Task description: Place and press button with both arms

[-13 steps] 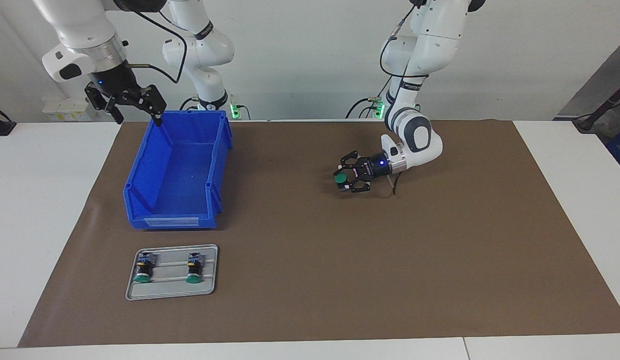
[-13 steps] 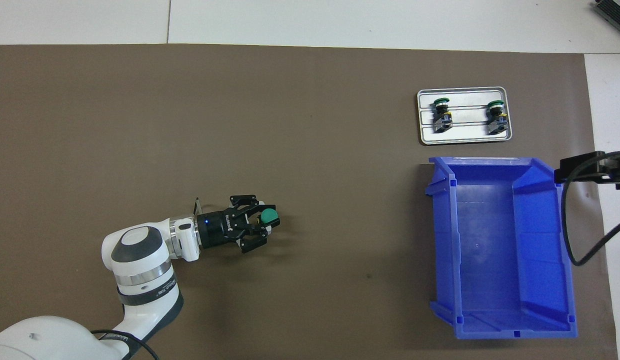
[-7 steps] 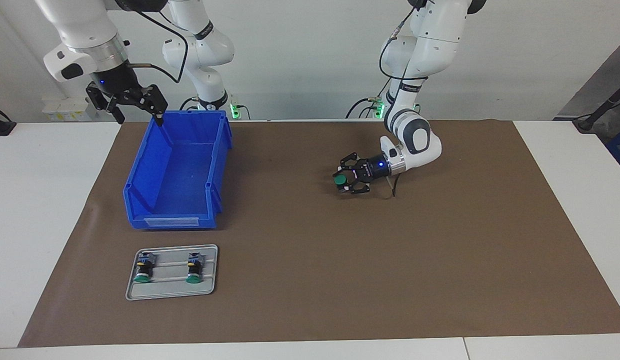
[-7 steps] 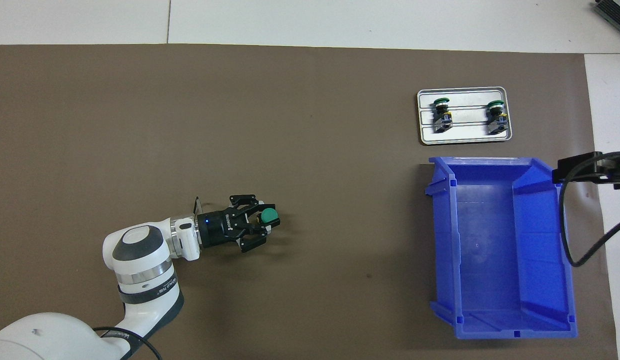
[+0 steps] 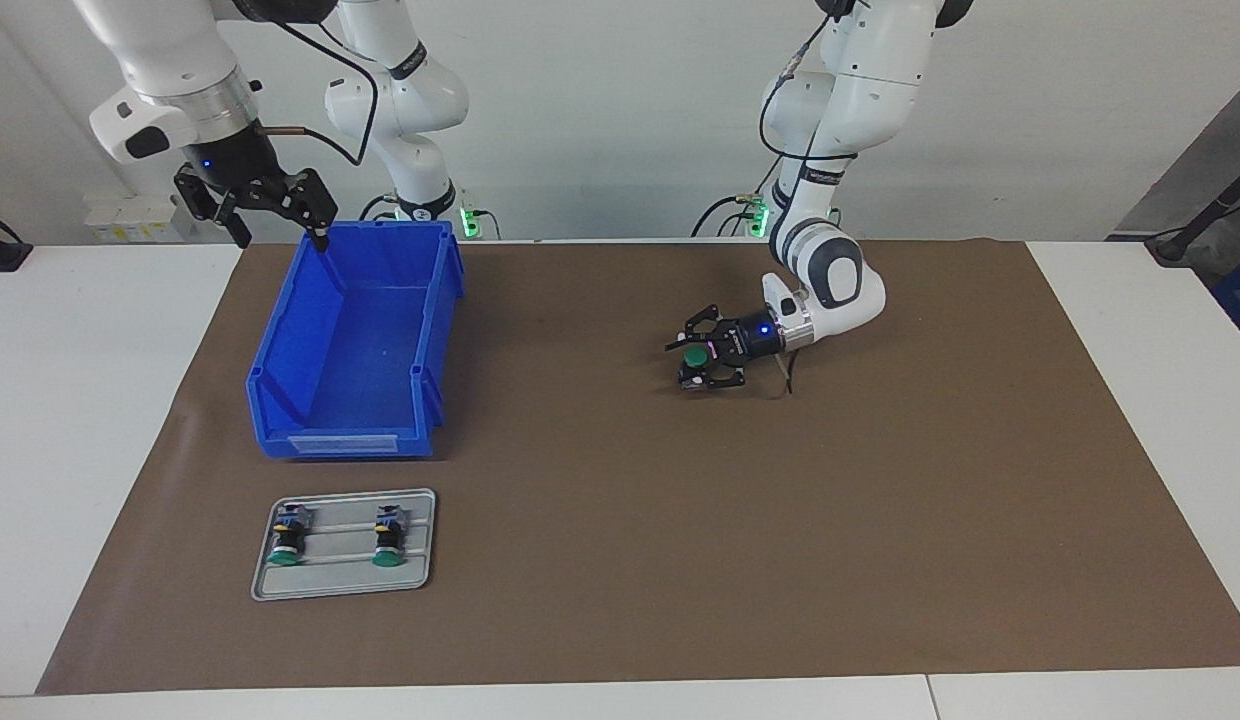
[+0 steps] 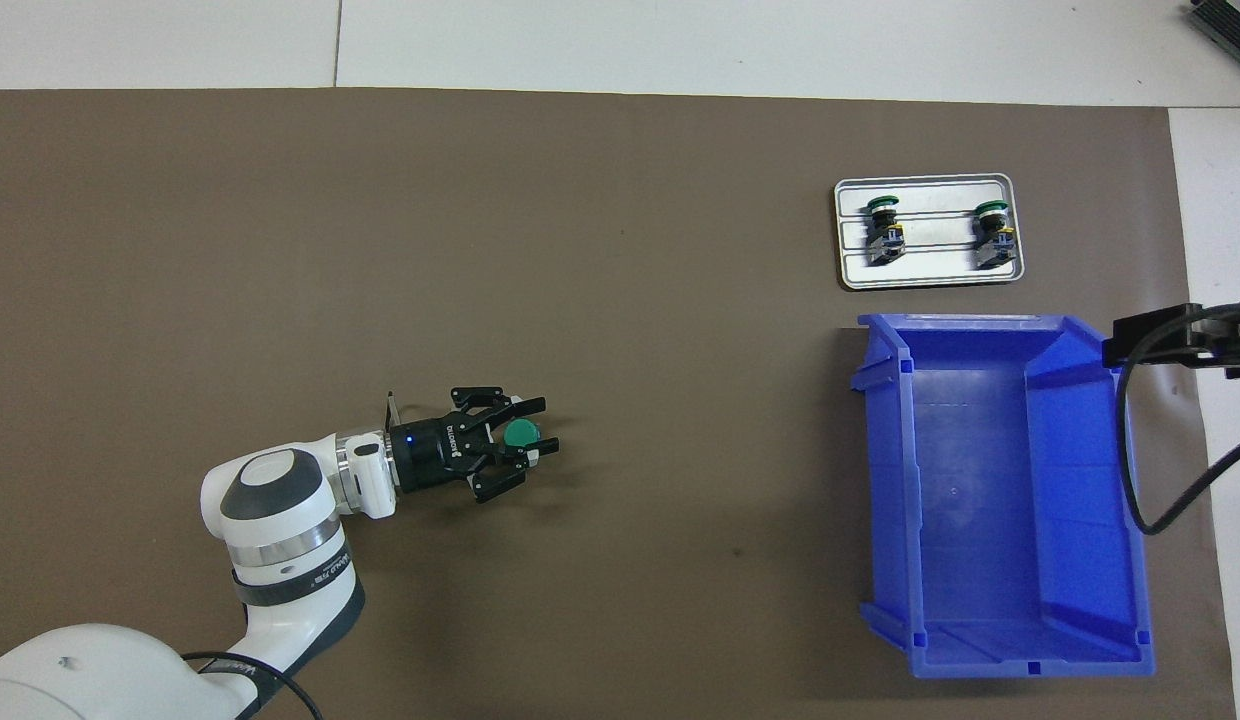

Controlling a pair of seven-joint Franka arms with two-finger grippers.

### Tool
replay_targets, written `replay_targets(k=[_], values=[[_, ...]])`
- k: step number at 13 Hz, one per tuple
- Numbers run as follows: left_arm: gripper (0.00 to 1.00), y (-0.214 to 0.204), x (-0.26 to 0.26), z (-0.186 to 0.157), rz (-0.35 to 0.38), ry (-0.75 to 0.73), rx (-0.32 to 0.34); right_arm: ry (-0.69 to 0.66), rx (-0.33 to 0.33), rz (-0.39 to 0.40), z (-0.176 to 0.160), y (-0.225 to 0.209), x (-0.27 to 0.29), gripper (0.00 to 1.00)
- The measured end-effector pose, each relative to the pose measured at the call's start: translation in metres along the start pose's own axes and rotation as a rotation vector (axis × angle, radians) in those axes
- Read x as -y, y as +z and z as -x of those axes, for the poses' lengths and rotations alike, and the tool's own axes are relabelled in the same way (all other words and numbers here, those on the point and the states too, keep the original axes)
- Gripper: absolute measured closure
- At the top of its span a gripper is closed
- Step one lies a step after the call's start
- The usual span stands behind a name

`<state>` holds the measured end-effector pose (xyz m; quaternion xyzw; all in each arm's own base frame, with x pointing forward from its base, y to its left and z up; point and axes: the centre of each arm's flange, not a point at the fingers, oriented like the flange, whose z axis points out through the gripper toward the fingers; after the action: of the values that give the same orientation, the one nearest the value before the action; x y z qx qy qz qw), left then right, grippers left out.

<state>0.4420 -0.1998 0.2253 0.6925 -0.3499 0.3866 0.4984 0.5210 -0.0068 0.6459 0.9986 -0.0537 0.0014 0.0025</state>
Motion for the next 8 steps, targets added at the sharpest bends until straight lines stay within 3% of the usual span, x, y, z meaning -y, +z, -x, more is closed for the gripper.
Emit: replay_targets(k=[3, 8], values=[[0.42, -0.005, 0.008, -0.011, -0.016, 0.004, -0.018, 0.000, 0.000, 0.000, 0.000, 0.000, 0.000, 0.00], [0.42, -0.004, 0.020, -0.058, -0.019, -0.045, -0.070, 0.000, 0.000, 0.000, 0.000, 0.000, 0.000, 0.00]])
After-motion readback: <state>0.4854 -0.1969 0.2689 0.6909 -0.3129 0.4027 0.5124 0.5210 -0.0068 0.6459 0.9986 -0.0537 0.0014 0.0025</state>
